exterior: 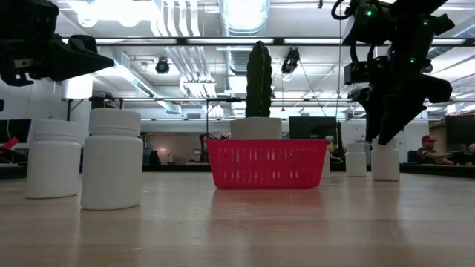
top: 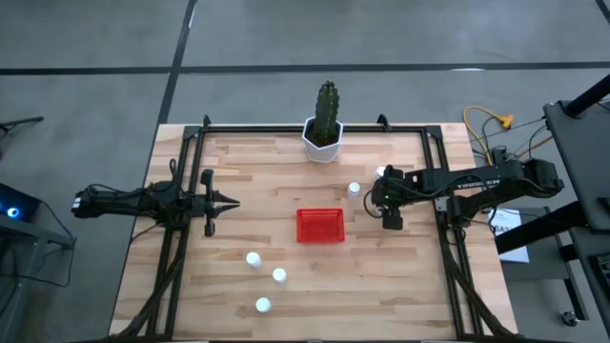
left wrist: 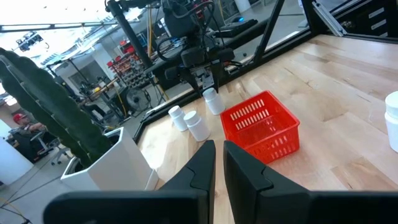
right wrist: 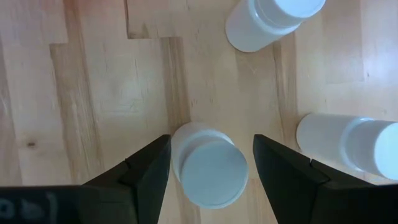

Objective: Pick and place pill bottles into a basket
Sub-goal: Put the white pill bottle into the red bin

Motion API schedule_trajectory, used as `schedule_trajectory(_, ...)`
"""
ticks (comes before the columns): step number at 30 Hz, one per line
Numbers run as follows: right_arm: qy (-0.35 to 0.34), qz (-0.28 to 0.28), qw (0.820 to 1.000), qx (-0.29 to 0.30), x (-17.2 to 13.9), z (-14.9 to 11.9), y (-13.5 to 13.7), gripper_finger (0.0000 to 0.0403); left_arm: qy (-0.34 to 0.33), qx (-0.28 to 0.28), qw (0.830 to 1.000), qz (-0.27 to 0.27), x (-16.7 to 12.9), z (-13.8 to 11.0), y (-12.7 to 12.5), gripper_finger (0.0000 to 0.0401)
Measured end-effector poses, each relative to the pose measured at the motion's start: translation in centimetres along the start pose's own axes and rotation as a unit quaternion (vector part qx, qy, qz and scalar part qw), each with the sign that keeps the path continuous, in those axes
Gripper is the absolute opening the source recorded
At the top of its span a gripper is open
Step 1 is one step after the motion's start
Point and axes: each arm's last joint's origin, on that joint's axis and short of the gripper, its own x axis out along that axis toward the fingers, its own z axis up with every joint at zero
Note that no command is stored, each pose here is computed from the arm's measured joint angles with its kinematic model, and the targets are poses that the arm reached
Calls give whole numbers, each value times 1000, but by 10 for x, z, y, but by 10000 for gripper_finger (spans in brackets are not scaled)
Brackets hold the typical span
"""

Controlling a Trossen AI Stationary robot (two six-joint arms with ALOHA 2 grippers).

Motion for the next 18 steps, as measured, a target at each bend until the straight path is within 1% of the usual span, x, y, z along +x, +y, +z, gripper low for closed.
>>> schedule_trajectory(10,1,0,1000,3,0,0,0,219,0,0,1000,0,0,0,0,15)
schedule_trajectory(18,6,-3,1000,22,1,-1,-4,219,0,0,1000,0,0,0,0,15)
